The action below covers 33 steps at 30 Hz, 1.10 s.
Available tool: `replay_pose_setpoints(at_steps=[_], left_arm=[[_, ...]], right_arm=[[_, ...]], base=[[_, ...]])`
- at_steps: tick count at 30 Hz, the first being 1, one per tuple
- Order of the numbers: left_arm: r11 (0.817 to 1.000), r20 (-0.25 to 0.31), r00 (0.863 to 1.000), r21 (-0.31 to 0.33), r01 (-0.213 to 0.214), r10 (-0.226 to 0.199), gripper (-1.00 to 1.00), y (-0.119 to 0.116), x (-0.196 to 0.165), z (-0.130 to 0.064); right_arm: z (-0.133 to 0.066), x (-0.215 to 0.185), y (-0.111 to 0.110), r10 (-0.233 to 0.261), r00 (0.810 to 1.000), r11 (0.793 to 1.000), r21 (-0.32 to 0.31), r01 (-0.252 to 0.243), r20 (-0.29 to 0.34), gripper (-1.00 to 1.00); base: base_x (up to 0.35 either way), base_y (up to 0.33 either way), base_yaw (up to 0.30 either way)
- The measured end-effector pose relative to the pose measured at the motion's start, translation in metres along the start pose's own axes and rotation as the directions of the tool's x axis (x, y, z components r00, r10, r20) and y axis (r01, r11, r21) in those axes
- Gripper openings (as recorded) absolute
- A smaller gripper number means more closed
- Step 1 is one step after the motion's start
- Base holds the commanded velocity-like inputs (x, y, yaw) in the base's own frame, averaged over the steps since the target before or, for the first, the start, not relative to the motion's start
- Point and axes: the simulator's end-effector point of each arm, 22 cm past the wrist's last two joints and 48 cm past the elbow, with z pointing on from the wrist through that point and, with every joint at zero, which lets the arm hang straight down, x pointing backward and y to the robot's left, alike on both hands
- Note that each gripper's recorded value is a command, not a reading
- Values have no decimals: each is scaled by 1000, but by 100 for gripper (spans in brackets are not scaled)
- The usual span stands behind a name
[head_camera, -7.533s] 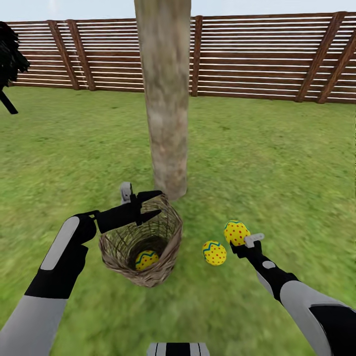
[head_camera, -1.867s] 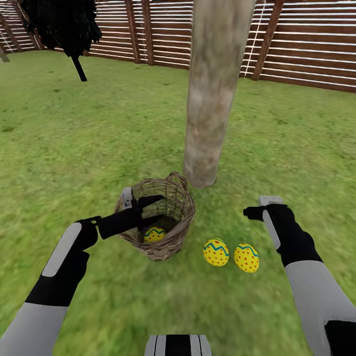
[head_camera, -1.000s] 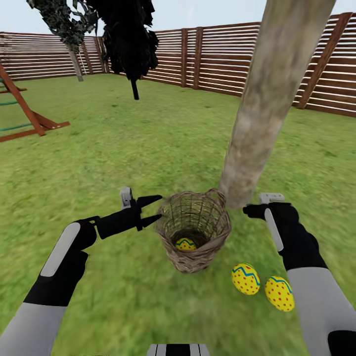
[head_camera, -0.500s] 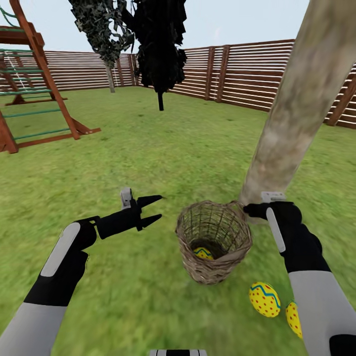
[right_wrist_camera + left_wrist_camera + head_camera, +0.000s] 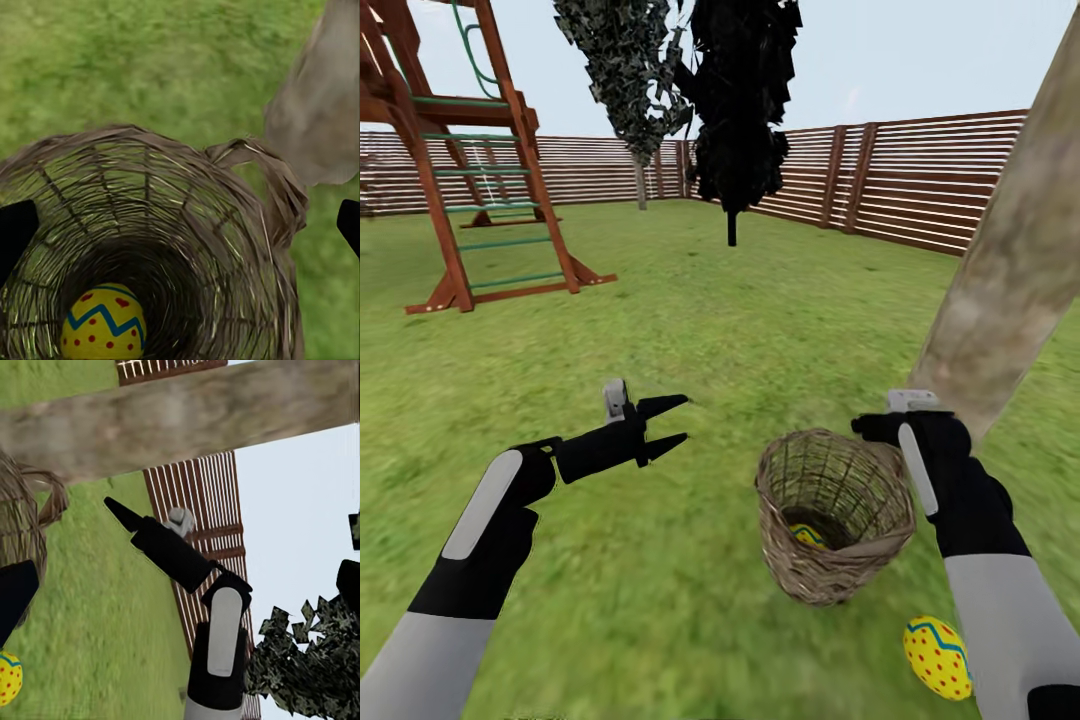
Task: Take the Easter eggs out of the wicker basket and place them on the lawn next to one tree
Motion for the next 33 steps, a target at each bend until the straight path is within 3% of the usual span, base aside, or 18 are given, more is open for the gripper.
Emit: replay_pose_setpoints(at_steps=[10,18,27,33], left_arm=[[999,5,999,21,-36,35,100,-26,2,-4],[999,13,999,13,-39,39,100,-24,-1,-7],[999,33,998,-9,-52,53,100,-19,-13,-20],[999,62,997,-4,-52,52,100,-22,-23,-27]], right_arm=[[-21,-10,5,7,1000,1000,-14,-6,30,100],[-10,29,20,5,999,999,-38,-6,-41,100],[-9,33,21,3,999,999,-37,-5,-52,100],[-1,54,43,5,994,998,-68,-12,-108,100]], base=[[0,0,263],[0,0,15],[22,0,0],[228,0,0]])
